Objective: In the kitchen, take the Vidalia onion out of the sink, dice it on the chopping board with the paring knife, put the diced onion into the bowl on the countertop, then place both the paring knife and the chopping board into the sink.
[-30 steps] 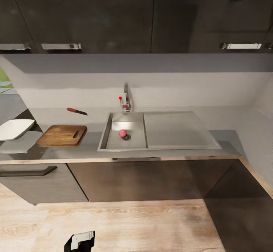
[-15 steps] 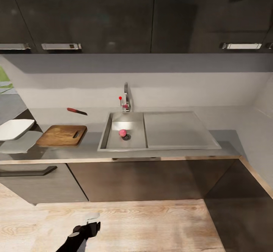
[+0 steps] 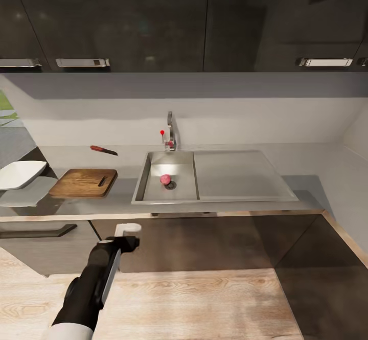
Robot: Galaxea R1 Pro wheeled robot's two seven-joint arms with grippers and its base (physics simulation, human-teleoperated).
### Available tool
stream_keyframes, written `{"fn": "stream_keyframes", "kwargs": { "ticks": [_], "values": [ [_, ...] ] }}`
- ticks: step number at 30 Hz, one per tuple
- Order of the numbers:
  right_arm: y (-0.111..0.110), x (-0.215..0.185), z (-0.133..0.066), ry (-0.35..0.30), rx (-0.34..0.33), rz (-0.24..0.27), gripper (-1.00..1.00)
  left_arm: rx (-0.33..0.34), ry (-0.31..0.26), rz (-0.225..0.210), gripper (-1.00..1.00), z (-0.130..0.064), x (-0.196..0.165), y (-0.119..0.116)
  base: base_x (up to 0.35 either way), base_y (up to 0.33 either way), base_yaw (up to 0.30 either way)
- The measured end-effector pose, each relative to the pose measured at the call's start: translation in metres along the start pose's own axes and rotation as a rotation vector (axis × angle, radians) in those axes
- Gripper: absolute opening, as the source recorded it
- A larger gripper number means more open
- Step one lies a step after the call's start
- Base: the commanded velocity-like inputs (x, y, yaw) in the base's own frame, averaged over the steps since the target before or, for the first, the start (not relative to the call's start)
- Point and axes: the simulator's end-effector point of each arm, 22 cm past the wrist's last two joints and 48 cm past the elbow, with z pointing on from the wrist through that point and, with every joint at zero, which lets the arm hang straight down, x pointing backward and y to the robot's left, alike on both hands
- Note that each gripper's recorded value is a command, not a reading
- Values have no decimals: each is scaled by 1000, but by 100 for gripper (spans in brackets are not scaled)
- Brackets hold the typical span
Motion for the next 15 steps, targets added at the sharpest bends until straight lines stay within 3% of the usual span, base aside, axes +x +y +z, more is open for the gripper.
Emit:
{"fn": "stream_keyframes", "kwargs": {
  "ticks": [7, 15],
  "values": [
    [0, 1, 0, 2, 0, 0, 100, 2, -67, -10, 100, -43, -60, 2, 0, 0, 0],
    [0, 2, 0, 5, 1, 0, 100, 32, -243, -35, 100, -84, -198, -11, 0, 0, 0]
  ]
}}
